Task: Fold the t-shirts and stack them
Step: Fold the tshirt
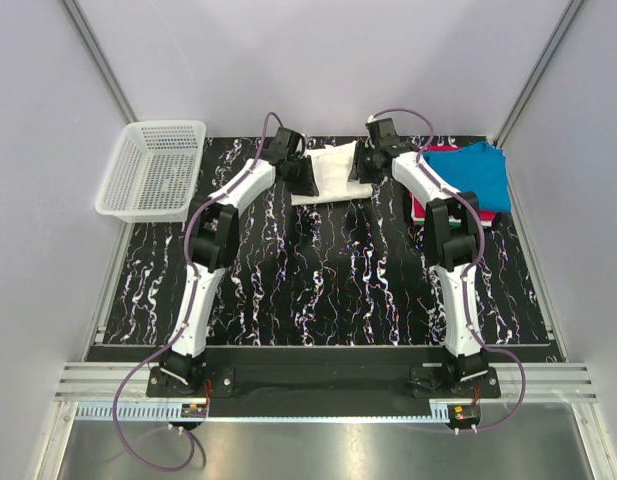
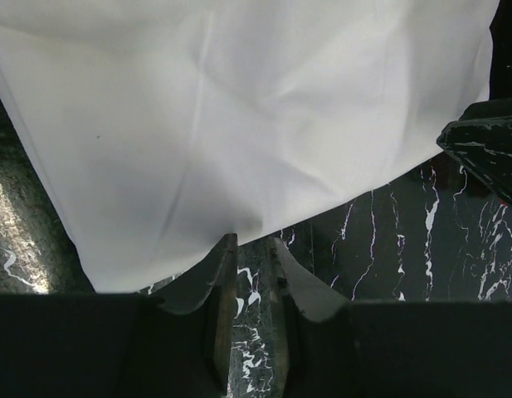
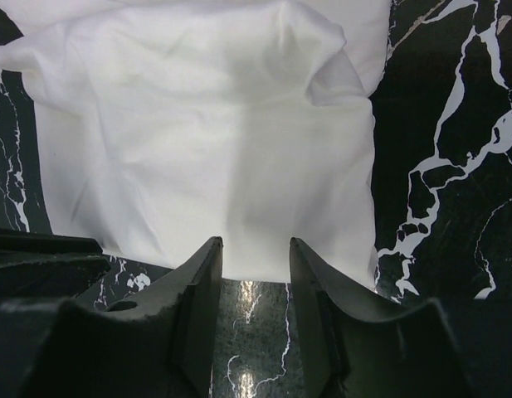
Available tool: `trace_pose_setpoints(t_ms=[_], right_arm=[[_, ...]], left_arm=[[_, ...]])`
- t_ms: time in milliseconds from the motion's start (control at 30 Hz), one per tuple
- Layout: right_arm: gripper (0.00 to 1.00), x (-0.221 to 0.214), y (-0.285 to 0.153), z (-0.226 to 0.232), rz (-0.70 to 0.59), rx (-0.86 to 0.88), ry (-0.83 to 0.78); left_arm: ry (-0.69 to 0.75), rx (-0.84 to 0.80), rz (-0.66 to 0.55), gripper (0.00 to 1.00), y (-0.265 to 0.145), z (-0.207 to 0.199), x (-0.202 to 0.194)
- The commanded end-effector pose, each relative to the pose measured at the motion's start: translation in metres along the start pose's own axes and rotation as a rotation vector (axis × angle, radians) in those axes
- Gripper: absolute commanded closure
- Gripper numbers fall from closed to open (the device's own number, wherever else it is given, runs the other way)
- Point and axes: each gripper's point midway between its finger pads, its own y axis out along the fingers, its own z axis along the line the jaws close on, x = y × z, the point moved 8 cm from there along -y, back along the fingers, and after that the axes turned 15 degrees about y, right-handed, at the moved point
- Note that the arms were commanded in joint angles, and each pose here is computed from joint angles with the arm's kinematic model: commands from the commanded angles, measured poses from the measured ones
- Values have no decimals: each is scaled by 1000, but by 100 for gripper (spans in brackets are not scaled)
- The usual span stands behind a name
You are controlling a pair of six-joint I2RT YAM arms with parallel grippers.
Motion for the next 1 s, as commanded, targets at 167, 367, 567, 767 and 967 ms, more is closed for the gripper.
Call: trace_pose_setpoints(t_ms=[167, 367, 567, 767, 967], right_arm=[[56, 2, 27, -8, 0, -40, -45], [73, -8, 45, -17, 86, -83, -33], [100, -16, 44, -21, 136, -117, -2], [100, -34, 23, -26, 198, -146, 12], [100, -67, -9, -20, 257, -139, 5]], left_arm=[[10, 99, 5, 76, 9, 12, 7], [-61, 102, 81, 87, 21, 16, -10], [-93, 143, 178, 100, 24, 17, -33], [-70, 181, 233, 100, 8, 11, -53], [-37, 191, 302, 100, -15, 1, -81]])
